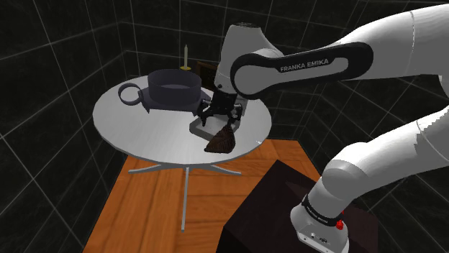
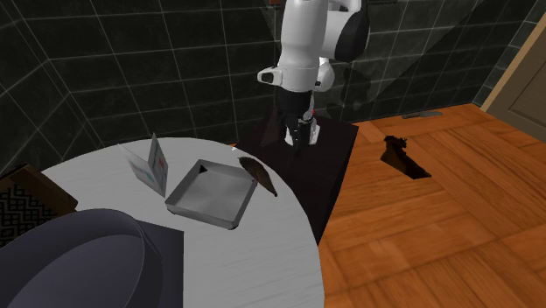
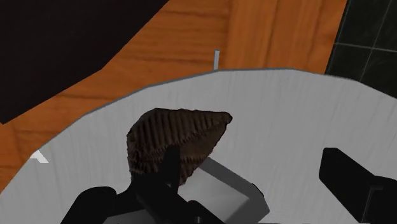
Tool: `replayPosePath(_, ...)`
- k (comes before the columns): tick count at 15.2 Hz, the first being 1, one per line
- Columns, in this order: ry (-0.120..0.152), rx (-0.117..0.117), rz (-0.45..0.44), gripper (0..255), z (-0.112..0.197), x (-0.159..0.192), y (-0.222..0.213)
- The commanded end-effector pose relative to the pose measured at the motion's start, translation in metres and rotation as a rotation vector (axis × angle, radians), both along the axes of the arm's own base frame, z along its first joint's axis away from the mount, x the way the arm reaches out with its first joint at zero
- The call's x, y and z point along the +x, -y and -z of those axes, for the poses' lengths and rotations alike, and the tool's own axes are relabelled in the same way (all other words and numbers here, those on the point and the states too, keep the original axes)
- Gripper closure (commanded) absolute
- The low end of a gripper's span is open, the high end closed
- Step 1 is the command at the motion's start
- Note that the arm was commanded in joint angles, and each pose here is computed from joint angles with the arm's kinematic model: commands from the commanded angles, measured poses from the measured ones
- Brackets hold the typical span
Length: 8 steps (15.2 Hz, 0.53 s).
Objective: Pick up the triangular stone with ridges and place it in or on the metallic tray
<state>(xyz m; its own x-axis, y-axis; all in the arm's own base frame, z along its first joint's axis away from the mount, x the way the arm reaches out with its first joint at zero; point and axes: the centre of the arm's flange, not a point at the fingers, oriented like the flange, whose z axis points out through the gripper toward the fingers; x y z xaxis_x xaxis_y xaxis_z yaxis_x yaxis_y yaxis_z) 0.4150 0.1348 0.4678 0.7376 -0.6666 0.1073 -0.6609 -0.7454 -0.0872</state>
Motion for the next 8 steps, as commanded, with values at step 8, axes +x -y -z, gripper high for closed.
replayPosePath(8, 0.042, -0.006, 0.163, 0, 0.049, 0.043, -0.01)
